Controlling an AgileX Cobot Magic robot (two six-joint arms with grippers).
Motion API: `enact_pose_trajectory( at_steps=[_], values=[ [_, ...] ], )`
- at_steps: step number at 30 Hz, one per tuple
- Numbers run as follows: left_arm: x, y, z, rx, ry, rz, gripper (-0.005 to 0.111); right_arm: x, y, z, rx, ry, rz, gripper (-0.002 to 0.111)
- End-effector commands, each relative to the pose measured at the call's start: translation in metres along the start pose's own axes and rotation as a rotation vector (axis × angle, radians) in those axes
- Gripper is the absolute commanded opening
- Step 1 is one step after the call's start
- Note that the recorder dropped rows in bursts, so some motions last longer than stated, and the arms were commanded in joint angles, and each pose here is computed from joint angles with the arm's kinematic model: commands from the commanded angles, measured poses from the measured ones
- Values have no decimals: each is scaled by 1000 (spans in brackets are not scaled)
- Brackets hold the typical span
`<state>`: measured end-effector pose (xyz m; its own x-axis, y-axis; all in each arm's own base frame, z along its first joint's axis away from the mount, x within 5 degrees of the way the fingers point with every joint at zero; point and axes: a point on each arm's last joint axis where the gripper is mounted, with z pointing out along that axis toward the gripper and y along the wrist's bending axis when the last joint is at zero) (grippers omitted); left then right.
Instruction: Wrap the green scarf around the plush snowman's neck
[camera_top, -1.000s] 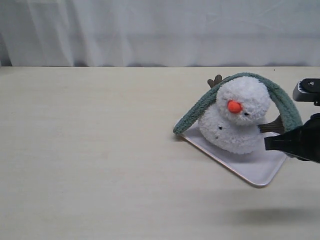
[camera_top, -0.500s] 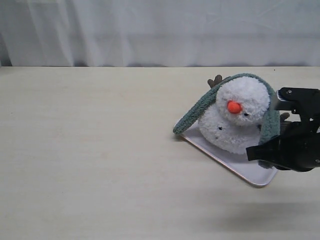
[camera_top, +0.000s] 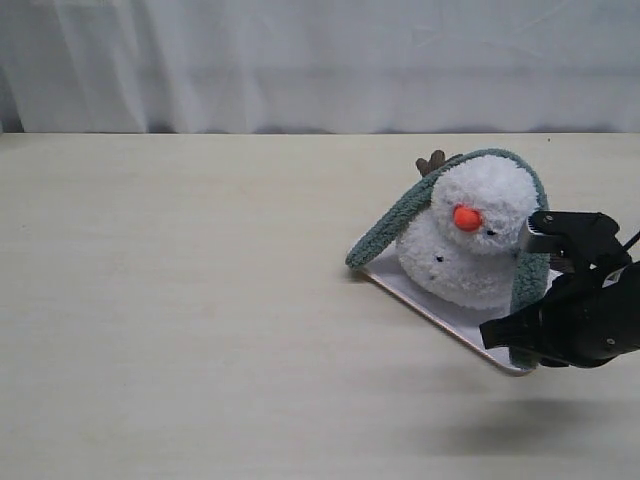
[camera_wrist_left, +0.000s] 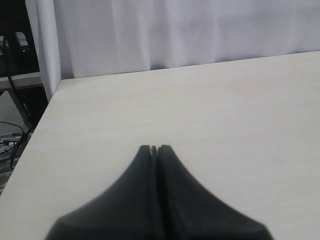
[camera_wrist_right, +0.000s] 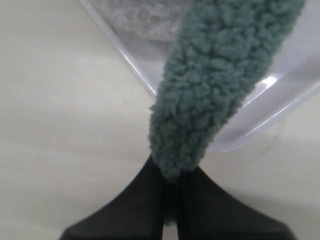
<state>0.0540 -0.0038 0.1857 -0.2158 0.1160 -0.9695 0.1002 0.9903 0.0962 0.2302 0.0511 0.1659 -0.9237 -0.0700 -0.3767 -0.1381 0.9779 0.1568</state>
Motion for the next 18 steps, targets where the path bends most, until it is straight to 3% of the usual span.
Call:
enact_pose_trajectory(
  at_steps=[1, 4, 14, 18],
  values=[
    [0, 0, 0, 3, -6, 0, 0, 0, -3, 10, 11, 14, -23, 4],
    [0, 0, 0, 3, -6, 0, 0, -1, -4, 16, 20, 8, -45, 7],
    [0, 0, 0, 3, -6, 0, 0, -4, 0, 8, -6, 21, -41, 57],
    [0, 0, 0, 3, -6, 0, 0, -13, 9, -16, -64, 84, -64, 65]
  ],
)
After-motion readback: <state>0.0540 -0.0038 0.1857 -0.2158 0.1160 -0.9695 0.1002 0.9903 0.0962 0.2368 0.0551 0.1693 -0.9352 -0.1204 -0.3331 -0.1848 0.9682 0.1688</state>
